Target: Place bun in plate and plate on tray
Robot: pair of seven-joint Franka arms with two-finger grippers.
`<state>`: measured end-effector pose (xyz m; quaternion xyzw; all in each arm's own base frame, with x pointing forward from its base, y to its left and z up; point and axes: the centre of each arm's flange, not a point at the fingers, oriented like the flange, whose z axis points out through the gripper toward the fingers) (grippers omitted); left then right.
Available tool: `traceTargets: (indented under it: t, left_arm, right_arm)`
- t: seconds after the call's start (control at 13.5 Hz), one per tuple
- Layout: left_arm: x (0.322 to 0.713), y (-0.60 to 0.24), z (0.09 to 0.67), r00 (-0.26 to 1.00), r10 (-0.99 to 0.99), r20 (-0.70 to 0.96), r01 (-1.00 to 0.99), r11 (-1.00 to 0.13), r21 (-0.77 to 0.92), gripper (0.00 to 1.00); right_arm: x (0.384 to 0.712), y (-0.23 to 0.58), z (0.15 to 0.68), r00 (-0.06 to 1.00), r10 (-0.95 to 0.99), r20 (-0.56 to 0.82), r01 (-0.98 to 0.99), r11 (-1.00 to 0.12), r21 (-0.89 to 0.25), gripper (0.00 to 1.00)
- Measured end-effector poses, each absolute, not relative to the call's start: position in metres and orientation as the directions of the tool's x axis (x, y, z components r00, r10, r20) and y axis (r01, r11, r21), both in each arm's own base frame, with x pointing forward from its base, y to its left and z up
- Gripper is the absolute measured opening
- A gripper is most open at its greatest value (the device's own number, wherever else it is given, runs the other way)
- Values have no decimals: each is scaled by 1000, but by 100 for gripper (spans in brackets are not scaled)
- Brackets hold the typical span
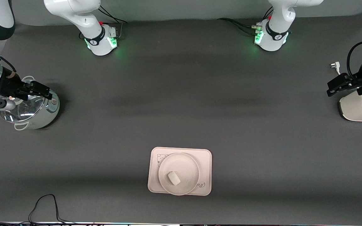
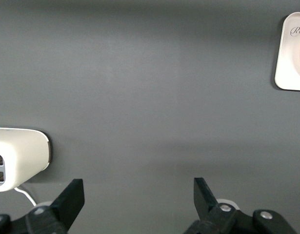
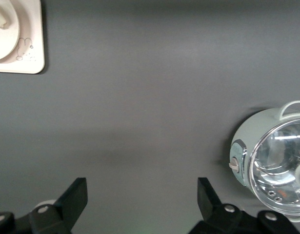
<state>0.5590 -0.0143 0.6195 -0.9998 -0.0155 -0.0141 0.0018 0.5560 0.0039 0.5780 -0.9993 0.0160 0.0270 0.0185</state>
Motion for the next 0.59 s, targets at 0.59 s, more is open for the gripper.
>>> traceTargets:
  t: [0.59]
  left_arm:
    - [557, -18, 618, 1000, 25, 11, 25, -1000, -4, 100]
  right_arm:
    - [558, -4, 576, 998, -45, -45, -46, -998, -34, 100]
